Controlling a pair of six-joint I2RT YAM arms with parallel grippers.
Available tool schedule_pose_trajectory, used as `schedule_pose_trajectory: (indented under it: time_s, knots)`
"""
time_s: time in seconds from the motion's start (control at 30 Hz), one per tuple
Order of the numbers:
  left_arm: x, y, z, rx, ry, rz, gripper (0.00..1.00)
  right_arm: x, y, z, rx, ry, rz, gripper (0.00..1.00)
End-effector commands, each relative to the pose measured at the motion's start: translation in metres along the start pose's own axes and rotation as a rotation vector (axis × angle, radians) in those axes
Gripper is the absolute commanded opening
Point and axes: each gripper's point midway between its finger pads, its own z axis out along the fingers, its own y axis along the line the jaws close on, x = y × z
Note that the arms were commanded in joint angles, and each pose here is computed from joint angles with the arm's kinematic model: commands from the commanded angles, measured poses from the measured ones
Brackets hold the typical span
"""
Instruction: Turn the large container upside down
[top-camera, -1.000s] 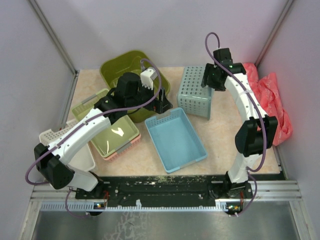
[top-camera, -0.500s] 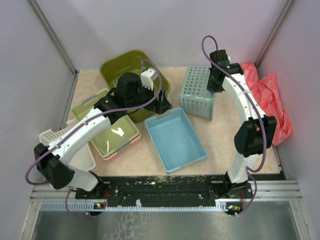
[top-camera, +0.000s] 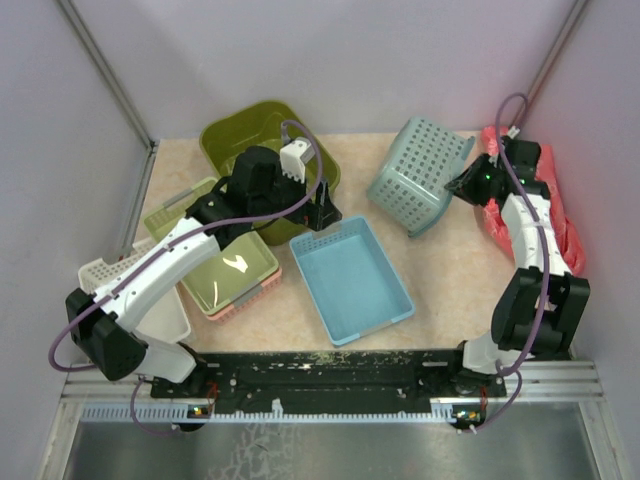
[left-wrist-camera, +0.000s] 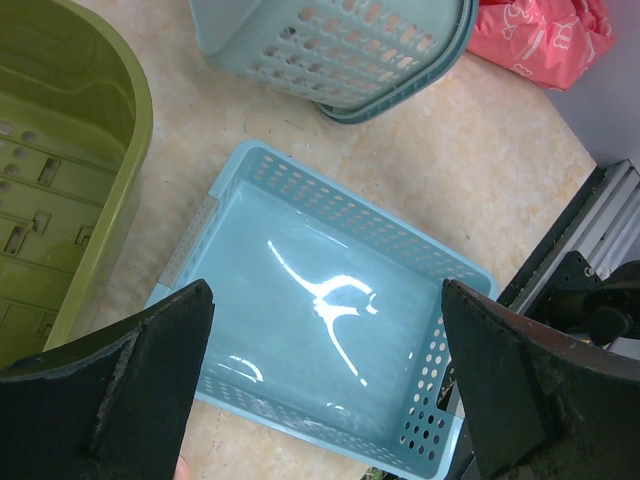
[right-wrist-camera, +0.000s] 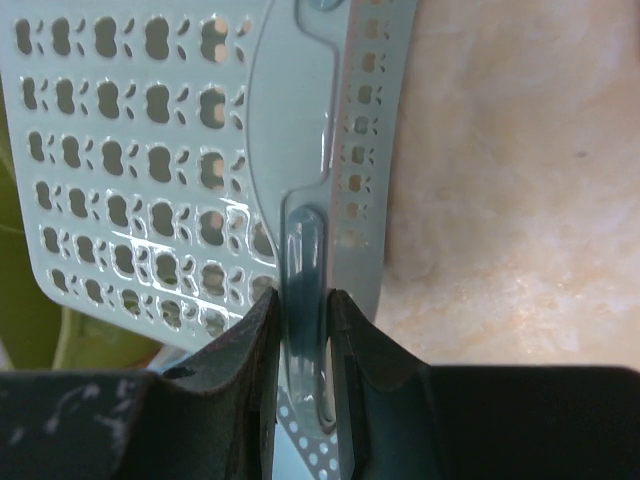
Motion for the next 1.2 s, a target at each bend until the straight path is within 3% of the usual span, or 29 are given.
schedule_pose_trajectory:
  time_s: [0.0,0.3,0.47,0.57,0.7,0.83,0.97,1.17]
  knots:
    - [-0.019,-0.009,-0.011,0.015,-0.045,0.018,1.00,0.003,0.036,-0.008,-0.282,-0.004,0.024,0.00]
    - [-0.020,-0.010,-0.009,0.024,-0.044,0.010,1.00,0.000,-0.032,0.021,-0.043,-0.023,0.017,0.00]
    - [-0.017,-0.010,-0.010,0.023,-0.044,0.008,1.00,-0.018,-0.061,0.035,0.125,-0.034,0.016,0.16]
    - [-0.018,-0.009,-0.012,0.019,-0.046,0.007,1.00,-0.027,-0.071,0.041,0.182,-0.037,0.021,0.35]
    - [-0.019,-0.009,-0.014,0.009,-0.053,0.003,1.00,-0.055,-0.059,0.016,0.244,-0.131,-0.011,0.56]
    - [-0.017,-0.007,-0.012,0.007,-0.056,-0.005,1.00,-0.078,-0.063,-0.024,0.429,-0.205,-0.008,0.61]
    - [-0.014,-0.004,-0.008,-0.004,-0.053,-0.019,1.00,-0.080,-0.004,-0.046,0.376,-0.259,-0.145,0.61]
    - [-0.008,0.011,-0.014,-0.095,-0.064,-0.071,1.00,0.006,0.122,-0.013,0.222,-0.147,-0.426,0.60]
